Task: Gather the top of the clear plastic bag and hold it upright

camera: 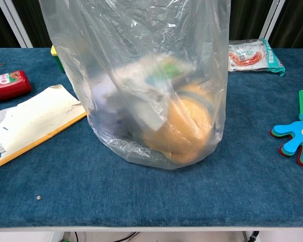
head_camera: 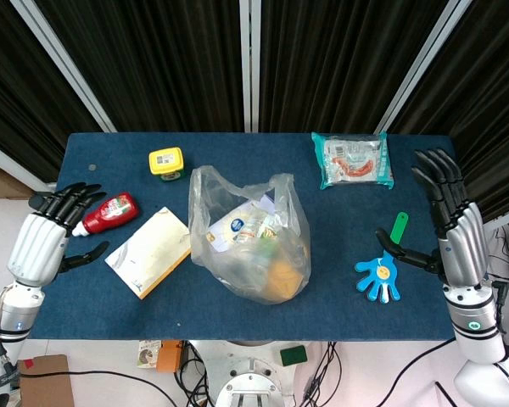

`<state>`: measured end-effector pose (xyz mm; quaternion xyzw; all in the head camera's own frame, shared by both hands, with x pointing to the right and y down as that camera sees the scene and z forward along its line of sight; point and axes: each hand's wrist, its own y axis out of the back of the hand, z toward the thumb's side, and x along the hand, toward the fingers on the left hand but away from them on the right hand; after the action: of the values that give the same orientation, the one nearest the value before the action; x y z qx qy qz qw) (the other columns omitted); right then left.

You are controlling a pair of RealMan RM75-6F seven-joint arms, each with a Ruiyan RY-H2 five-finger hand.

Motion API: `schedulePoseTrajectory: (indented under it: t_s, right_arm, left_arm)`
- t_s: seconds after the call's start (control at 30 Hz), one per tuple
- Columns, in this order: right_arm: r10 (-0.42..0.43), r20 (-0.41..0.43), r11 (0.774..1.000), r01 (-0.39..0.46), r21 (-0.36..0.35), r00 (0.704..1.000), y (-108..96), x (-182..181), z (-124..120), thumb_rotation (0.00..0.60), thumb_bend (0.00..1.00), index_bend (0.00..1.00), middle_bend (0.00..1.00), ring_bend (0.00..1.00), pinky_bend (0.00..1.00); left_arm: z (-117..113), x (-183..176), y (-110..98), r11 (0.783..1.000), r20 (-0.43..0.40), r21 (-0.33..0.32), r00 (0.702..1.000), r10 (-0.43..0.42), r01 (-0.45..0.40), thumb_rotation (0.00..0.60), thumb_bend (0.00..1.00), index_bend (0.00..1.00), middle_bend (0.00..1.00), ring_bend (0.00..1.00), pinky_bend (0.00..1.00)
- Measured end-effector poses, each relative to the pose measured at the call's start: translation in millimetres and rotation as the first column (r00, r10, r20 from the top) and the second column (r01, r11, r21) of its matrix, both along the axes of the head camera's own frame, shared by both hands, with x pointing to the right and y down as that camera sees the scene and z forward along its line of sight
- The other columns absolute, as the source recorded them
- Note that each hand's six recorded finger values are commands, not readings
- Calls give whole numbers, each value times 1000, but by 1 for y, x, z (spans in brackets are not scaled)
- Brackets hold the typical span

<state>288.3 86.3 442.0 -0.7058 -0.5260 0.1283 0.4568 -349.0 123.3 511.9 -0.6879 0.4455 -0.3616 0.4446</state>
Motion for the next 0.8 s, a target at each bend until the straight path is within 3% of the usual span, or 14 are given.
schedulePoseTrajectory:
  t_s: [0.07,0.17,0.53,0.8]
  right_arm:
    - [-7,-1,1000,7,-8,1000,0,-1,4,600,301,0,7,0,0]
    - [-17,0,1000,17,-15,1000,1,-2,6,600,302,0,8,0,0]
    - [-24,8,999,24,-37,1000,4,2,7,600,301,0,26,0,0]
    - [-32,-27,990,28,-141,999,10,3,17,600,296,0,91,0,0]
  left_arm:
    - [10,3,1,998,-27,-55,1000,8,-10,600,154,183,183,146,264]
    - [17,3,3,997,-34,-80,999,6,-8,600,155,187,183,146,264]
    - [15,3,4,997,-27,-72,1000,10,-12,600,154,187,183,145,264]
    - [15,-5,6,997,-9,-71,1000,-12,11,600,155,187,183,145,263]
